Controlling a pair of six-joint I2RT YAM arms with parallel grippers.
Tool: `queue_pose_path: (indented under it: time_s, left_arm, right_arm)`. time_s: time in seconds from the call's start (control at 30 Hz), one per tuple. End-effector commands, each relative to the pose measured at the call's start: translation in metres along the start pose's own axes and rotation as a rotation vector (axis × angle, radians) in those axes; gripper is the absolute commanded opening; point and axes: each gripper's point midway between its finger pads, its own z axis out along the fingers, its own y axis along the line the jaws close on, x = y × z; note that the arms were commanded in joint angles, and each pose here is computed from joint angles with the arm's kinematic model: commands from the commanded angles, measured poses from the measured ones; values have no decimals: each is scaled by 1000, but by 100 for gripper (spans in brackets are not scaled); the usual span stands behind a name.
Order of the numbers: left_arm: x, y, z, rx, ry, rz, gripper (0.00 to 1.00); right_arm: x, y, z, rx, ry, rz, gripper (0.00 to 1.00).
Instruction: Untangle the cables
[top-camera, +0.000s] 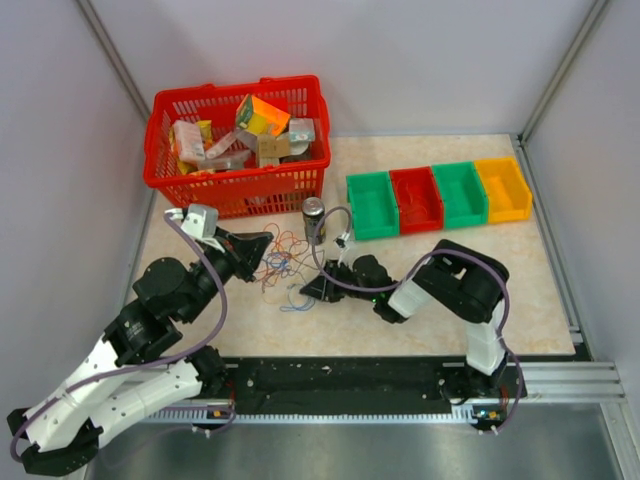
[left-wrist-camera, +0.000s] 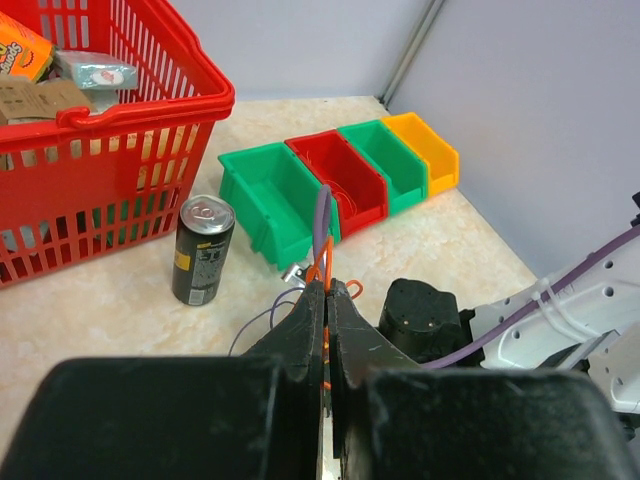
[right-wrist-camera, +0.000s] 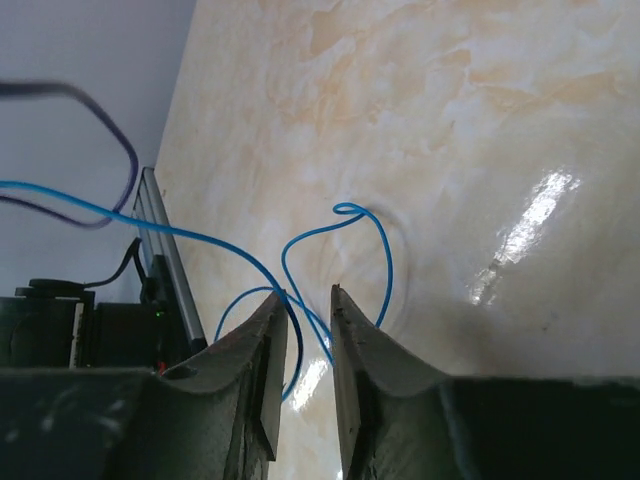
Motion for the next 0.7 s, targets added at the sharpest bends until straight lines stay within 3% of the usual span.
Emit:
queue_pose_path:
  time_s: [0.0, 0.03, 0.2, 0.5, 0.67]
  left_arm:
    - [-10, -6, -1, 26, -27, -11, 0]
    - [-9, -5, -1, 18, -24, -8, 0]
    - [1, 19, -2, -104, -11, -6, 0]
    - [8, 128, -51, -691, -166, -85, 0]
    - [-3, 150, -83, -788, -296, -137, 0]
  right_arm:
    - [-6, 31, 7, -119, -26, 15, 9]
    - [-9, 28, 4, -103, -48, 17, 0]
    - [-25, -7, -39, 149, -152, 23, 0]
    - [-46, -62, -179, 501, -374, 75, 0]
    - [-91, -70, -278, 725, -670, 80, 0]
